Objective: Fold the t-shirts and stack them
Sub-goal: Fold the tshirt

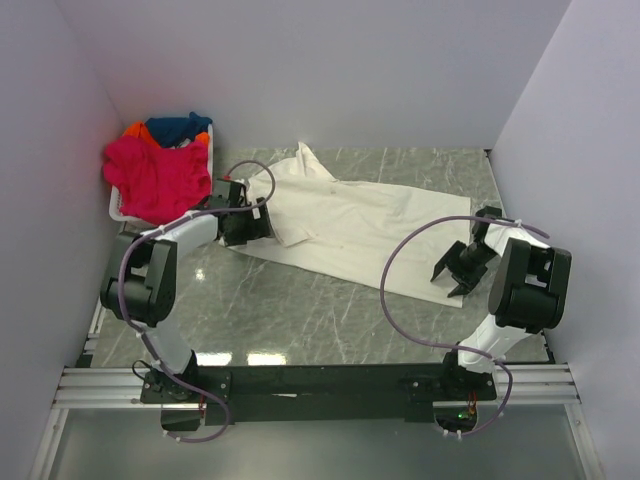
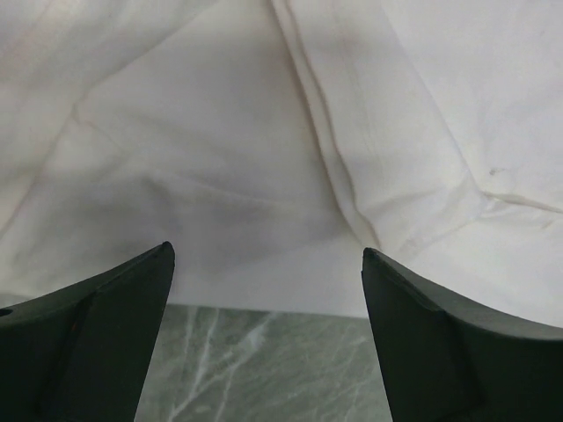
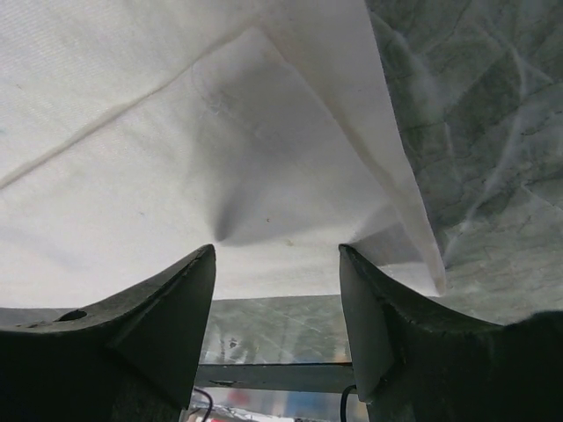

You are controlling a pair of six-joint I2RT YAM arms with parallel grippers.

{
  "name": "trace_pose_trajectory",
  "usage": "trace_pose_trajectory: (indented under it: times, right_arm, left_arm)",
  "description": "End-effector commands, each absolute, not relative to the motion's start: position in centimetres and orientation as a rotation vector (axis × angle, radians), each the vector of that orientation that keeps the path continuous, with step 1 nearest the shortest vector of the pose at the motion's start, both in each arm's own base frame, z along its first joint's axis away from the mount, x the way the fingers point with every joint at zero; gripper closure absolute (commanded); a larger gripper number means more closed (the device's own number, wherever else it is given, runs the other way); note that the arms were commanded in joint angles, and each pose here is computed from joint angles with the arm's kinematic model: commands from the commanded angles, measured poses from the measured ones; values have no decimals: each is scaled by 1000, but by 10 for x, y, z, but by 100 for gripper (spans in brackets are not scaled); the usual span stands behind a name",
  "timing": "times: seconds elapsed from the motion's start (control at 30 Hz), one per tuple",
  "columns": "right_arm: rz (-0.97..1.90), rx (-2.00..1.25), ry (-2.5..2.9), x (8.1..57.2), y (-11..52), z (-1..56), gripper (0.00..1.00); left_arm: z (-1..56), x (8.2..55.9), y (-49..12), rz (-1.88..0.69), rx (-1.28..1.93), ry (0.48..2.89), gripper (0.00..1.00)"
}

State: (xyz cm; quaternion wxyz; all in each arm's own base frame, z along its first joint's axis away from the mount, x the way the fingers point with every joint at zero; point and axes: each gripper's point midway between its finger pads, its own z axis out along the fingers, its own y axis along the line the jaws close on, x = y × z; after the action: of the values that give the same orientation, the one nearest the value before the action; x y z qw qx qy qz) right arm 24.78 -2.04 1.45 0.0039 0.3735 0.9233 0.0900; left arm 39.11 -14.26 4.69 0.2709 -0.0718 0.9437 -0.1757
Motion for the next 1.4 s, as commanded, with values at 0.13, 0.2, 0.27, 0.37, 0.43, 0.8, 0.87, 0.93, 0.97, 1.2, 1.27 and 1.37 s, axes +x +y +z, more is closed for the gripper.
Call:
trace_pose_trajectory:
  times: [0.13,0.2,0.27,0.37,0.43,0.8,0.87,0.93,0.97,1.2,1.27,1.37]
  right_arm:
    - [225,1056,2809,261,-35,27,35]
    - [240,1037,2793,263,-32,33,35]
    - [247,1013,2768,266,-30,43,35]
    - [259,977,2741,269,-25,57,35]
    - [270,958,2710,272,-24,68,35]
    - [334,905,2639,274,-13,99,35]
    - [334,900,2640,273,-13,101,35]
    - [331,889,2640,272,-13,102,35]
    - [330,890,2642,272,-13,102,35]
    - [342,887,2646,271,-12,102,35]
    - [346,885,2642,273,-12,103,35]
    - [349,887,2643,272,-11,103,35]
  left_arm:
    - [103,386,-169,-499,-185,2423,9]
    - [100,382,-178,-498,-179,2435,11]
    - [90,376,-186,-478,-166,2482,14]
    - [79,373,-196,-453,-138,2516,19]
    - [74,373,-198,-427,-132,2527,22]
    - [60,392,-215,-384,-65,2563,42]
    - [56,394,-218,-380,-57,2574,48]
    - [51,396,-219,-372,-53,2589,51]
    - [50,396,-220,-371,-51,2592,52]
    - [41,393,-228,-365,-38,2619,62]
    - [39,393,-230,-366,-28,2621,70]
    - [41,394,-233,-370,-20,2617,91]
